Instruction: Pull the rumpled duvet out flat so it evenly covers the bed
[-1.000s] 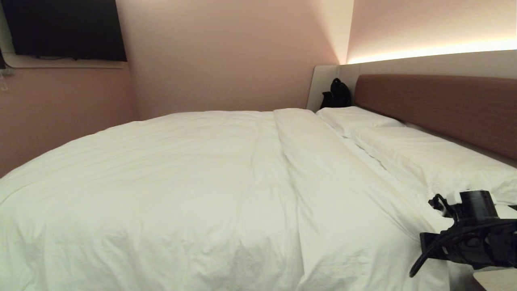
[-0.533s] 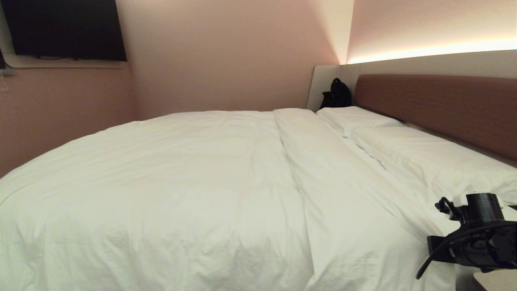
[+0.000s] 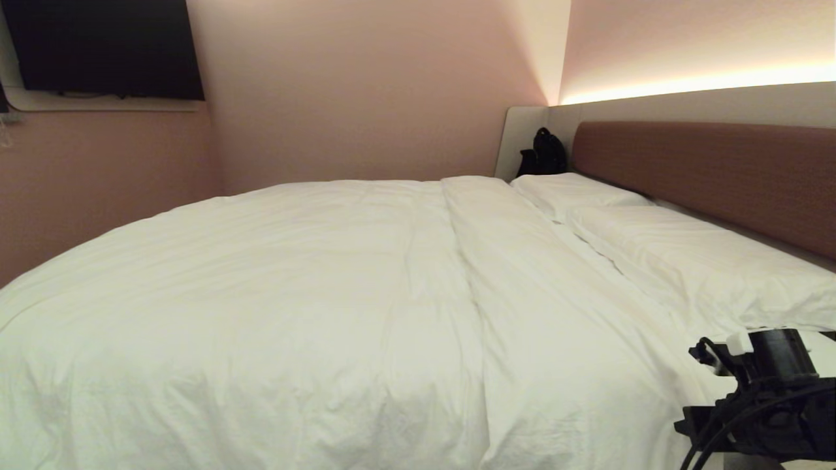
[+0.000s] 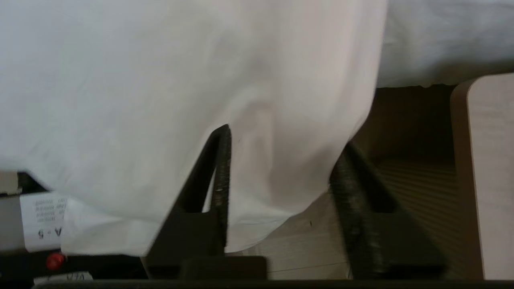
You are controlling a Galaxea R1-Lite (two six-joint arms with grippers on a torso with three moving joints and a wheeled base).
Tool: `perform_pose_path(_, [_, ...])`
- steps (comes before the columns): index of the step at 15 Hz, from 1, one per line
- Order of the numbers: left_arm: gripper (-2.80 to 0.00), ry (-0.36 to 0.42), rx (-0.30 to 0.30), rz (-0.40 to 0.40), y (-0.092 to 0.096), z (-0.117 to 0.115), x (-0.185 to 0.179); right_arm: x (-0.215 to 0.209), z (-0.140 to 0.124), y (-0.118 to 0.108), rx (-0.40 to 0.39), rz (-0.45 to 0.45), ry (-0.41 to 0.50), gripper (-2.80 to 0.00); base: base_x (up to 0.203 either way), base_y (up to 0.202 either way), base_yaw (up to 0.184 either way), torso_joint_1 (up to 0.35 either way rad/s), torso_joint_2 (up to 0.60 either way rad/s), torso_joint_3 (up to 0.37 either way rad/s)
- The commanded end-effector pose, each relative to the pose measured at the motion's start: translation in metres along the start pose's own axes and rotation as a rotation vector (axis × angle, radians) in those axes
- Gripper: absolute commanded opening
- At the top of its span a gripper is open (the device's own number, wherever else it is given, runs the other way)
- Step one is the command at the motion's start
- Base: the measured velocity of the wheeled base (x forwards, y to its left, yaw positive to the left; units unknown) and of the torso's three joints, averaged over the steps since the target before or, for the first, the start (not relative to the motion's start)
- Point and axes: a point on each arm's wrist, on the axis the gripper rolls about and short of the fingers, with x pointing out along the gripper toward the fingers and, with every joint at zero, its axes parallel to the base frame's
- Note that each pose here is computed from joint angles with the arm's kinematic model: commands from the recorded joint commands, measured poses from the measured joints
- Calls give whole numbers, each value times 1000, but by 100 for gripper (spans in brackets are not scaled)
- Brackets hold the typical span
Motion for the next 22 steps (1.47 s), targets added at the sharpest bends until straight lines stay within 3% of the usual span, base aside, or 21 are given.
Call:
perform_pose_path(1, [-280, -1, 0, 0, 0, 0, 0, -23, -3, 7, -30, 32, -80, 0, 0, 0, 0, 0, 0, 0])
perform_pose_path(4, [-280, -1, 0, 0, 0, 0, 0, -60, -7, 12, -58, 69, -204, 0, 0, 0, 0, 0, 0, 0])
perform_pose_path(6, [-280, -1, 0, 0, 0, 0, 0, -70, -10, 14, -76, 83, -208, 0, 0, 0, 0, 0, 0, 0])
perform_pose_path(8, [-280, -1, 0, 0, 0, 0, 0, -106, -11, 11, -77, 100, -304, 0, 0, 0, 0, 0, 0, 0])
perform_pose_path(9, [-280, -1, 0, 0, 0, 0, 0, -129, -13, 8, -73, 108, -370, -280, 0, 0, 0, 0, 0, 0])
perform_pose_path(14, [-280, -1, 0, 0, 0, 0, 0, -221, -27, -8, -40, 136, -622, -280, 0, 0, 0, 0, 0, 0])
perform_pose_path(17, [-280, -1, 0, 0, 0, 0, 0, -239, -38, -12, -20, 137, -702, -280, 0, 0, 0, 0, 0, 0])
perform_pose_path(22, [-280, -1, 0, 0, 0, 0, 0, -264, -85, -24, 19, 132, -905, -280, 0, 0, 0, 0, 0, 0])
